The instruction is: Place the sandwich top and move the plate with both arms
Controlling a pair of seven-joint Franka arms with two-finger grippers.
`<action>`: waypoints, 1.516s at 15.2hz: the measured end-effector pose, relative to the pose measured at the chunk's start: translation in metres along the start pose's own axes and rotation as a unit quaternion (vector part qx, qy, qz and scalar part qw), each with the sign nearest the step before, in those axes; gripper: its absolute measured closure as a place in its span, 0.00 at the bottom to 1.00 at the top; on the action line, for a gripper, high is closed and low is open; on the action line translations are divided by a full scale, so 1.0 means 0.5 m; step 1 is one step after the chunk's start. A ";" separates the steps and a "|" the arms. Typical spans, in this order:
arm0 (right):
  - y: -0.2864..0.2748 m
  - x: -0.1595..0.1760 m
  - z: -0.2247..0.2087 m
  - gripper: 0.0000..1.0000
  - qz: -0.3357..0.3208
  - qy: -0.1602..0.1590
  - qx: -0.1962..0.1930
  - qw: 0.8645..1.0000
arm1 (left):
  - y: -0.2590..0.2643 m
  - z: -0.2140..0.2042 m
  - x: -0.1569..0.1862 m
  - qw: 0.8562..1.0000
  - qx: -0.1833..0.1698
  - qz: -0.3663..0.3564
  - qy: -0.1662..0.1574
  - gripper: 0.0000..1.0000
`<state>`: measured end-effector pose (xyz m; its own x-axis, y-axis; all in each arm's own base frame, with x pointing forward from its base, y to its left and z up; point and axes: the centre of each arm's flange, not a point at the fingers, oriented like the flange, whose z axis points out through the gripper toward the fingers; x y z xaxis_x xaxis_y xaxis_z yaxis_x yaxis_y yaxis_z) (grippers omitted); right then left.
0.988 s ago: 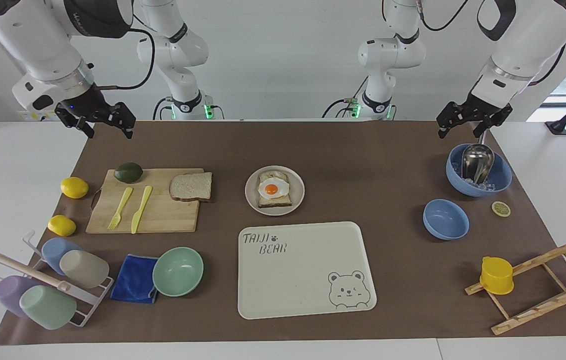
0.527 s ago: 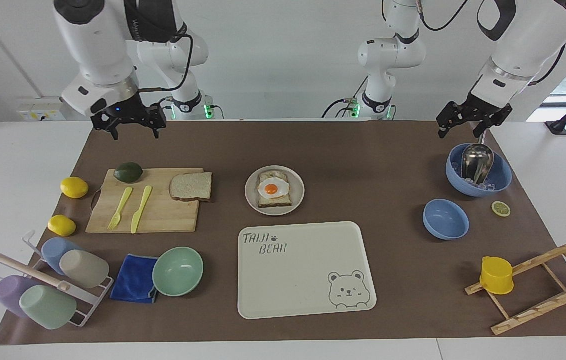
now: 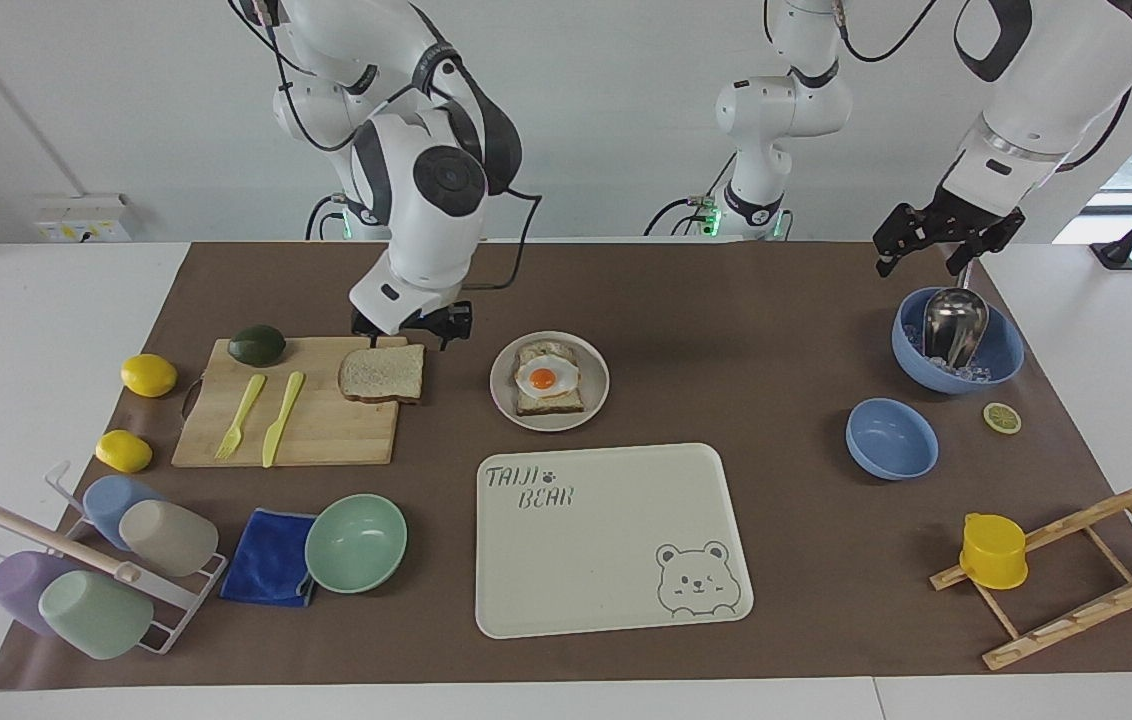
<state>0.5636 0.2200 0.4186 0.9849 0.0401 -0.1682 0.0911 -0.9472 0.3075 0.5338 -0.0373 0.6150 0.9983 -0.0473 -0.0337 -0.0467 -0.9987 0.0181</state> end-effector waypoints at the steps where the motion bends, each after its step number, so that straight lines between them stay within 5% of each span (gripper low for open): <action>1: -0.019 0.007 0.050 0.00 0.012 -0.003 0.000 1.000 | 0.000 0.000 0.000 1.000 0.000 0.000 0.000 0.00; 5: -0.060 -0.010 0.174 0.00 0.028 -0.015 -0.011 0.999 | 0.000 0.000 0.000 1.000 0.000 0.000 0.000 0.00; 9: -0.076 -0.040 0.233 0.00 0.027 -0.009 -0.068 0.997 | 0.000 0.000 0.000 1.000 0.000 0.000 0.000 0.00; 20: -0.103 -0.079 0.285 0.00 0.007 0.005 -0.126 0.992 | 0.000 0.000 0.000 1.000 0.000 0.000 0.000 0.00; 23: -0.101 -0.086 0.290 0.10 0.005 0.004 -0.130 0.992 | 0.000 0.000 0.000 1.000 0.000 0.000 0.000 0.00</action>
<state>0.4955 0.2202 0.2743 0.9869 0.0345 -0.1575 0.1153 -0.8340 0.5396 0.5338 -0.0373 0.6150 0.9983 -0.0473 -0.0337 -0.0467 -0.9987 0.0181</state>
